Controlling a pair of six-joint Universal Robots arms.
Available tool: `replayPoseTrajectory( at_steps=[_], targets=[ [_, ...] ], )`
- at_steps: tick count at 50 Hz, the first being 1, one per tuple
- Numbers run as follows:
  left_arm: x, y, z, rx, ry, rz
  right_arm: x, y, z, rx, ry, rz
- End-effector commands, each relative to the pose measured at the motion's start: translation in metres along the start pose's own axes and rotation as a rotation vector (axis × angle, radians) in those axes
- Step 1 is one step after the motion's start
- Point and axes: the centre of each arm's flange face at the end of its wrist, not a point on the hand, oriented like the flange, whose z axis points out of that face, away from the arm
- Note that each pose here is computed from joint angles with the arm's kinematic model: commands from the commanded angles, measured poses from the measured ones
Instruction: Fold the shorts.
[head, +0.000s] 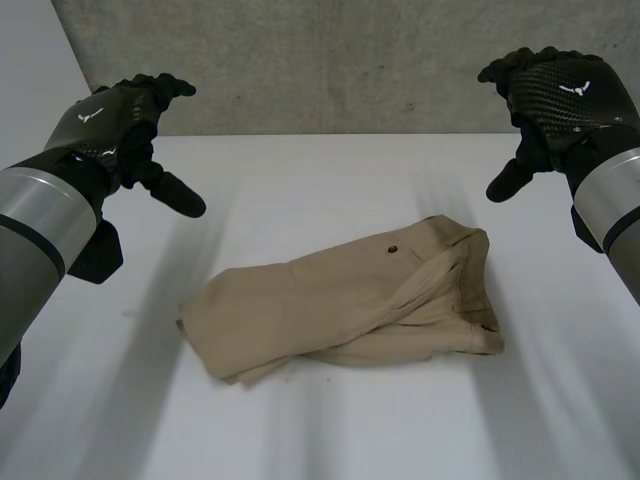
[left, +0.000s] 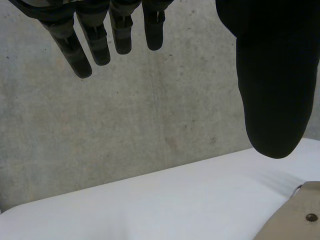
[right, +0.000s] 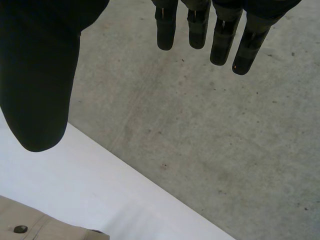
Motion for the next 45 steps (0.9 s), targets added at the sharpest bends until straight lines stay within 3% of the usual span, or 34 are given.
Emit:
replayPoseTrajectory(
  at_steps=[1, 8, 21, 33, 45],
  targets=[
    [0.000, 0.002, -0.001, 0.000, 0.002, -0.001, -0.004, 0.002, -0.001, 0.000, -0.043, -0.009],
    [0.003, 0.011, -0.005, -0.032, 0.015, 0.004, -0.008, 0.001, 0.001, 0.000, -0.094, -0.019],
    [0.026, 0.079, -0.023, -0.258, 0.100, 0.033, -0.031, 0.080, 0.024, -0.157, -0.324, -0.412],
    [0.040, 0.154, -0.028, -0.501, 0.140, 0.083, -0.037, 0.157, 0.052, -0.246, -0.347, -0.423],
    [0.038, 0.172, -0.001, -0.444, 0.091, 0.099, -0.030, 0.167, 0.063, -0.219, -0.301, -0.429]
  ],
)
